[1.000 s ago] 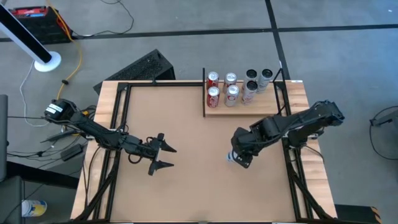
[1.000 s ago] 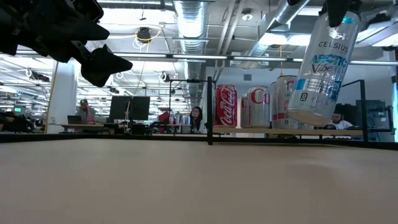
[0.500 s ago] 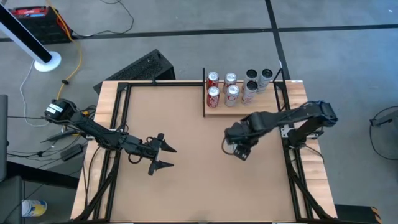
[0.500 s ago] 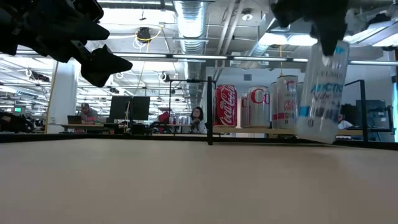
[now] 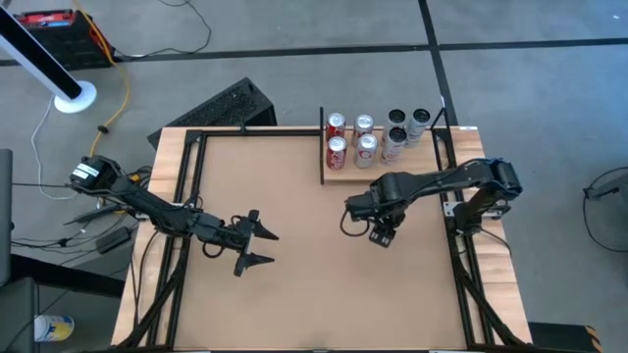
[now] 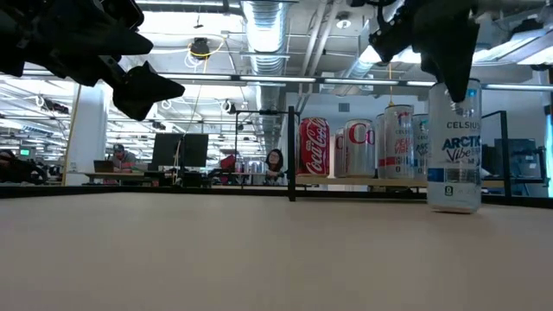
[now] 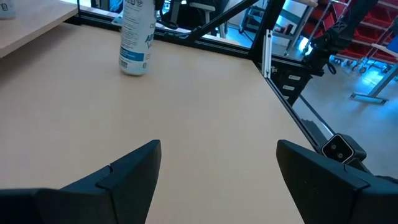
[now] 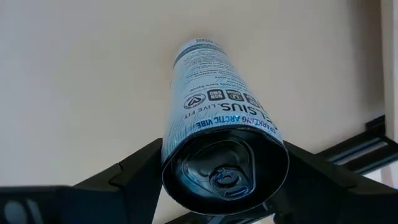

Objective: Place canned beverage on shelf
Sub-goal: Put the blue white soda can on the shelf aligned with the other blue white soda can

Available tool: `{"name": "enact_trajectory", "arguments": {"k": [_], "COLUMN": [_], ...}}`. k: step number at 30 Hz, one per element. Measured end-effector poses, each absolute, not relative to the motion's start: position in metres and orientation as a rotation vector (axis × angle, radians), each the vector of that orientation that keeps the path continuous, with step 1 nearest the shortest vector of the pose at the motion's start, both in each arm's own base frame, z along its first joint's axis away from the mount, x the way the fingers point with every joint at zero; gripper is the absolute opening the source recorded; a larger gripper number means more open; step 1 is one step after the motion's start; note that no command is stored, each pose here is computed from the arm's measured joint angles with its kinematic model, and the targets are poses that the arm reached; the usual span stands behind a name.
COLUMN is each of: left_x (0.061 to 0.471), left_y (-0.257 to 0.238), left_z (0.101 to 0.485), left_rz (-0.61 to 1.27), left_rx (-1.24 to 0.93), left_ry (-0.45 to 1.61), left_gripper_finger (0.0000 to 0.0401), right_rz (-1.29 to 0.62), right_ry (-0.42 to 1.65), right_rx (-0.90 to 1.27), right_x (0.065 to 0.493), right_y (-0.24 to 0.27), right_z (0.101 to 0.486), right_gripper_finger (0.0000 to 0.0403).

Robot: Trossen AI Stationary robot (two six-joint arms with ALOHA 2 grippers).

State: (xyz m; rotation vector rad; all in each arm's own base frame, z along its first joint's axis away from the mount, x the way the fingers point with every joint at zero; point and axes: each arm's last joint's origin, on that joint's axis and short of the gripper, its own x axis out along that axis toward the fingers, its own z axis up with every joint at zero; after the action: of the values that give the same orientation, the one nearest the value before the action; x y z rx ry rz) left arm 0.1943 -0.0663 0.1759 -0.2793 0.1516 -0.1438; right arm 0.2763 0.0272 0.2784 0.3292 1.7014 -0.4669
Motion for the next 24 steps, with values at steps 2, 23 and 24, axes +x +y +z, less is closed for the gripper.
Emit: {"name": "enact_trajectory", "arguments": {"k": [2, 23, 24], "left_x": [0.1943, 0.1943, 0.1943], "left_y": [-0.0663, -0.0663, -0.0663], "left_z": [0.1759, 0.1759, 0.1759], "left_rz": [-0.144, -0.143, -0.143], "left_rx": [-0.282, -0.289, -0.289], "left_ry": [0.152, 0.152, 0.152], "left_gripper_finger": [0.0304, 0.0304, 0.0304], "right_rz": [-0.46, -0.471, -0.472], "right_ry": [1.691, 1.683, 1.682], "right_rx": [0.335, 0.339, 0.341], "right_x": [0.2768, 0.2764, 0.2764], "right_y": [0.0276, 0.0302, 0.0303], "right_z": [0.2788, 0.2797, 0.2797], "right_gripper_finger": [0.0308, 0.0326, 0.0326]}}
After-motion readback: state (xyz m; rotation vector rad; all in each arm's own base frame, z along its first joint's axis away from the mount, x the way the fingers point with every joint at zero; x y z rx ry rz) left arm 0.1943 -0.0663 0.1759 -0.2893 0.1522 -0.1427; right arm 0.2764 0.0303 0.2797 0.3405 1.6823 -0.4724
